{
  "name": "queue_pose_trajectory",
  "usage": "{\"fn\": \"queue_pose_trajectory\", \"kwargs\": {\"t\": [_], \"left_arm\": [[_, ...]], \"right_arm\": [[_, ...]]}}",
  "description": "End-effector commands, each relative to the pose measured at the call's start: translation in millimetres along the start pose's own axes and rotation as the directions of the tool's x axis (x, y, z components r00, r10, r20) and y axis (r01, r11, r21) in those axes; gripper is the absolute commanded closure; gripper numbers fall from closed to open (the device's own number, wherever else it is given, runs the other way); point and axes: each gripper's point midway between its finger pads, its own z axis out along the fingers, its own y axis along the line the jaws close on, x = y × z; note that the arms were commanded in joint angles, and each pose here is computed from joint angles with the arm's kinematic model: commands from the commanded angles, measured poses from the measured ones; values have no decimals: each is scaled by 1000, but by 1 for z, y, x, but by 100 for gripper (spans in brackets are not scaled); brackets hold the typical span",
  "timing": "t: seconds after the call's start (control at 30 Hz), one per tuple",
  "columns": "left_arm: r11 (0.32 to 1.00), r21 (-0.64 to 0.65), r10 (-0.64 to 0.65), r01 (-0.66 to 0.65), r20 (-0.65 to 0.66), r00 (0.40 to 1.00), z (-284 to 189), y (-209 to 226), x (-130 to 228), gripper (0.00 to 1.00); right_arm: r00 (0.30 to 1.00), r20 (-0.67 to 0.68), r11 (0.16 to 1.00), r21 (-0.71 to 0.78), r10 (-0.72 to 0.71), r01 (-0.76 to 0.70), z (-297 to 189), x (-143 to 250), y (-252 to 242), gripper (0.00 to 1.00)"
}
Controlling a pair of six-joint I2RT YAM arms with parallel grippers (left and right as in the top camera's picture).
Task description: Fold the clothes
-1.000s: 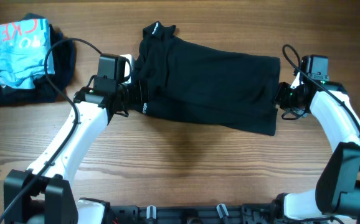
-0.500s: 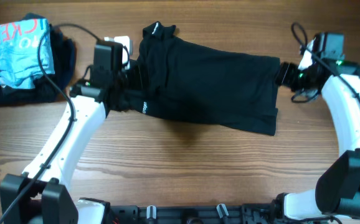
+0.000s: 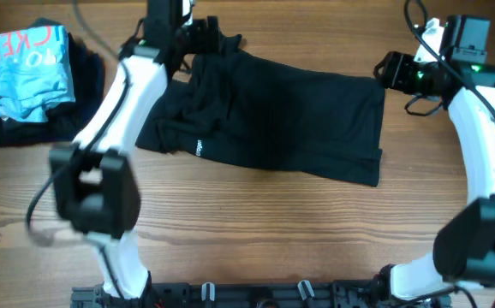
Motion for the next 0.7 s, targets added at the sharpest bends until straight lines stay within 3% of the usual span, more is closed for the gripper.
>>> {"fn": "queue_pose_trajectory", "kwargs": {"t": [0.0, 0.23, 0.5, 0.67], "left_arm": [[997, -11, 81, -81, -1, 997, 46, 4, -3, 4], [989, -10, 149, -148, 14, 989, 86, 7, 7, 6], [985, 56, 164, -161, -49, 985, 118, -10, 47, 14], [980, 66, 191, -187, -64, 979, 125, -19, 58, 22]], "right_arm": [[998, -57, 998, -53, -29, 26, 26, 8, 6, 20], [995, -98, 999, -47, -31, 27, 44, 17, 4, 20], [994, -106, 999, -38, -28, 24, 47, 19, 2, 21], [994, -105, 1000, -8, -24, 24, 47, 18, -3, 21]]}}
